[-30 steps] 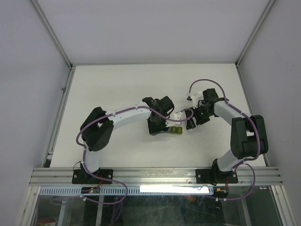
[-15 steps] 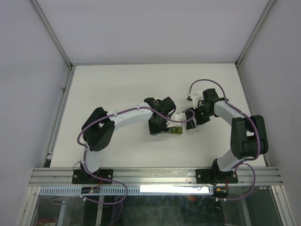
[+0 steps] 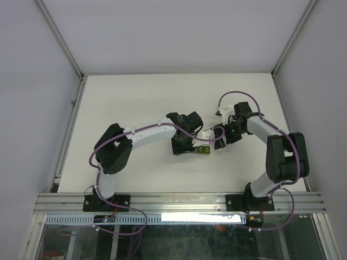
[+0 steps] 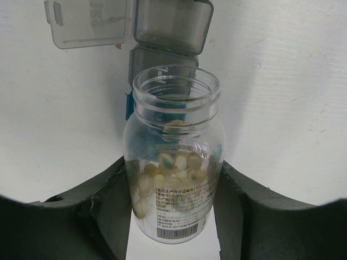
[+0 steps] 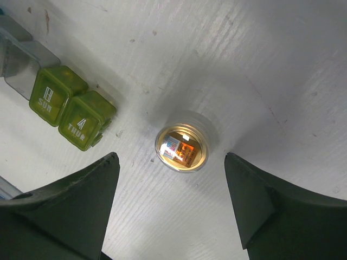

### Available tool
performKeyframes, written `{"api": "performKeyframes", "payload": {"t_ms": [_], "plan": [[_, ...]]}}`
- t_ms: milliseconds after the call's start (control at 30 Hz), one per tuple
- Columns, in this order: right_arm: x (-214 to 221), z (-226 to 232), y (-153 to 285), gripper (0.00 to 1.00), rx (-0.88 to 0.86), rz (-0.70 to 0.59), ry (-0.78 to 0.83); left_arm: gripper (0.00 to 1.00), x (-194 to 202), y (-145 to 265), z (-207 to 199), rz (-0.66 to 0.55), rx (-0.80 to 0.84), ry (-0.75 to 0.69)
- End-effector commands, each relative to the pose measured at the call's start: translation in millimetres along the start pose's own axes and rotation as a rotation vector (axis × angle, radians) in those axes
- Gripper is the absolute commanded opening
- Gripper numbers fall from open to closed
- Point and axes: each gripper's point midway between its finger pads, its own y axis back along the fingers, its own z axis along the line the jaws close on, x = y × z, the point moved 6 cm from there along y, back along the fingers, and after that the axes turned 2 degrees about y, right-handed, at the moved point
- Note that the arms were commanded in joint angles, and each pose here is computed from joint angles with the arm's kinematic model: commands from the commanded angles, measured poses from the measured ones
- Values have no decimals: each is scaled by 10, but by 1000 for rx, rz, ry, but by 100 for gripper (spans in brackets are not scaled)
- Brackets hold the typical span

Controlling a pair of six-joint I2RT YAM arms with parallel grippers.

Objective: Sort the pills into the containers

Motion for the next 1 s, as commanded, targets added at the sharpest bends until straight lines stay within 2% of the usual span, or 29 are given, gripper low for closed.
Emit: {"api": "performKeyframes", "payload": {"t_ms": [0,167,400,600,867,967], "plan": [[-169,-1,113,81,7,-64,38,0,-159,127,19,-27,-31,-1],[-172,2,111,82,3,-64,37,0,-212,165,2,-54,-27,-12],[-168,4,115,83,0,-63,36,0,-149,98,18,7,-47,-9],[-168,5,112,83,-1,-64,37,0,-221,146,-26,-23,-29,-19],[-167,8,116,83,-2,-64,38,0,-189,86,9,21,-47,5],[-170,10,112,84,-6,-62,37,0,-212,111,-16,2,-49,-17]]}}
